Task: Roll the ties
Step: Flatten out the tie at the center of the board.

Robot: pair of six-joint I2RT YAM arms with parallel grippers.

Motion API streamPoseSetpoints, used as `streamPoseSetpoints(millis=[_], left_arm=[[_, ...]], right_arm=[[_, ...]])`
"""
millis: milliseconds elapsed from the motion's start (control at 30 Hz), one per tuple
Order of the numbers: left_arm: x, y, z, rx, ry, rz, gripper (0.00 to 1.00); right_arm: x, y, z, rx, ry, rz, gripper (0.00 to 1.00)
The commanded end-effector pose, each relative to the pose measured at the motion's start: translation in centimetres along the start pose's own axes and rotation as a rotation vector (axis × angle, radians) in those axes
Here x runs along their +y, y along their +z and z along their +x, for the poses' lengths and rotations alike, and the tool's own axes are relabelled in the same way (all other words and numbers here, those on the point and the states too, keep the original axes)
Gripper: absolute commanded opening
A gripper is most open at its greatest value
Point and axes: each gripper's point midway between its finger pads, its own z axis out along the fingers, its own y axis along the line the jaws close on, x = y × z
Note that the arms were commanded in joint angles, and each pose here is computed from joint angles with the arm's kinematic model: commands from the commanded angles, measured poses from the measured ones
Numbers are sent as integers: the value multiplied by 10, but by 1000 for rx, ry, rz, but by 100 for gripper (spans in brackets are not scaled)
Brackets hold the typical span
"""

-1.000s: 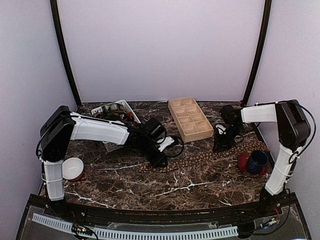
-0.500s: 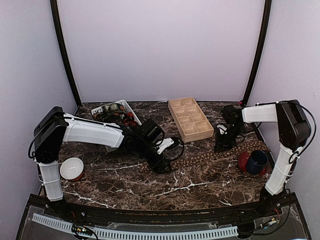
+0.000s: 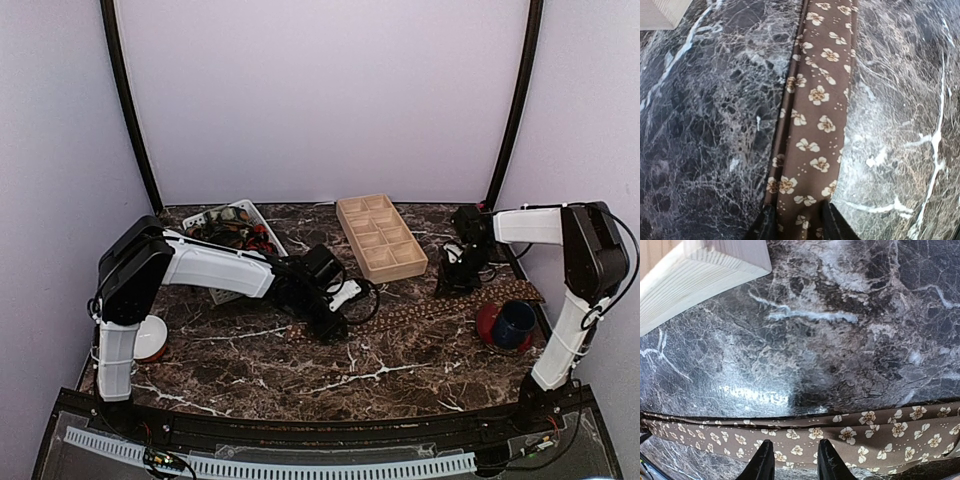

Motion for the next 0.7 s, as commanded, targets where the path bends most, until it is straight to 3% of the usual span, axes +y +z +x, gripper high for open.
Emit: streamPoseSetpoints(millis=[0,33,100,267,400,500,600,667], left_arm=[[-2,0,28,103,-6,5,27],[-1,-4,29,103,-13,-4,32],[0,-15,22,78,-28,-18,55],[-7,-76,-20,-151,-108,-13,98],[-28,-122,-29,-347,-229,108,99],[-34,-132,-9,-380,-415,243,99],[-45,-138,-3,-434,-506,411,99],[-45,-133,5,-425,-545,431,99]], right_arm=[[2,-9,-2,-16,11,-7,31],[3,-10,-3,-18,11,-12,30],[8,-13,-5,-31,10,-36,31],[38,-28,-8,-80,-14,-154,35],[70,-38,-7,-99,-38,-246,39],[93,-40,-6,-101,-48,-315,41],[116,-34,-1,-77,-57,-371,42],[129,-27,4,-56,-62,-399,42]])
